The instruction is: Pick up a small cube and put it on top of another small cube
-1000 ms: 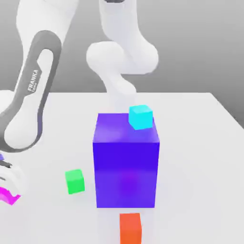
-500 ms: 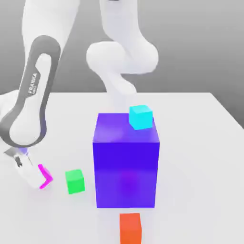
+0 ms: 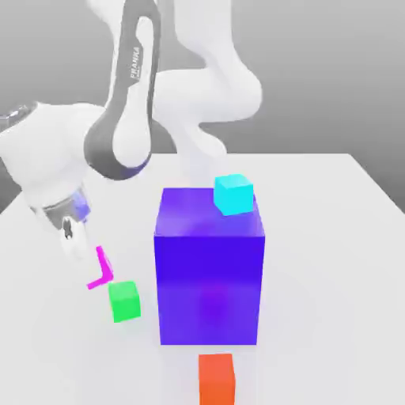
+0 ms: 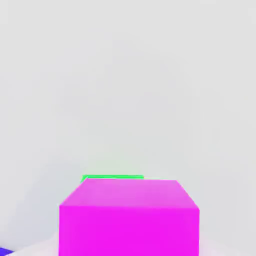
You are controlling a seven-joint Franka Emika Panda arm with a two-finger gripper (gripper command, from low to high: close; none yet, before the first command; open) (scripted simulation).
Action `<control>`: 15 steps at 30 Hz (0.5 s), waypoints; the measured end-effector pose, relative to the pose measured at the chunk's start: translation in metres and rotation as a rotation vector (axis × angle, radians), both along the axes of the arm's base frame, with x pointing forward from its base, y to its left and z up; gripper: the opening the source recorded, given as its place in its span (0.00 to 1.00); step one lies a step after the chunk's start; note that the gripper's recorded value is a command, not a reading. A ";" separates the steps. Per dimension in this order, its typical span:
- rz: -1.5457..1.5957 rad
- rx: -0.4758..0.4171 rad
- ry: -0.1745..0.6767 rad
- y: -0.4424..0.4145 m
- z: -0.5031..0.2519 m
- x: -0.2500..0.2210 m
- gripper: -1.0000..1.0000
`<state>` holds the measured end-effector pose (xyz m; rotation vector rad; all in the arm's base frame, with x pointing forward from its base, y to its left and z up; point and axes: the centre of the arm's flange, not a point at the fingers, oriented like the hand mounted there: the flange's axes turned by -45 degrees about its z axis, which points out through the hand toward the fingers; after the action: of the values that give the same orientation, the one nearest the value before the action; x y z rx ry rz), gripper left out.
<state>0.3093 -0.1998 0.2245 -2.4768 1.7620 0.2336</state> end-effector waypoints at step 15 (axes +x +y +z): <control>-0.020 -0.164 -0.071 0.059 -0.043 -0.010 1.00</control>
<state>0.2989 -0.1409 0.1814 -2.5401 1.8447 -0.0009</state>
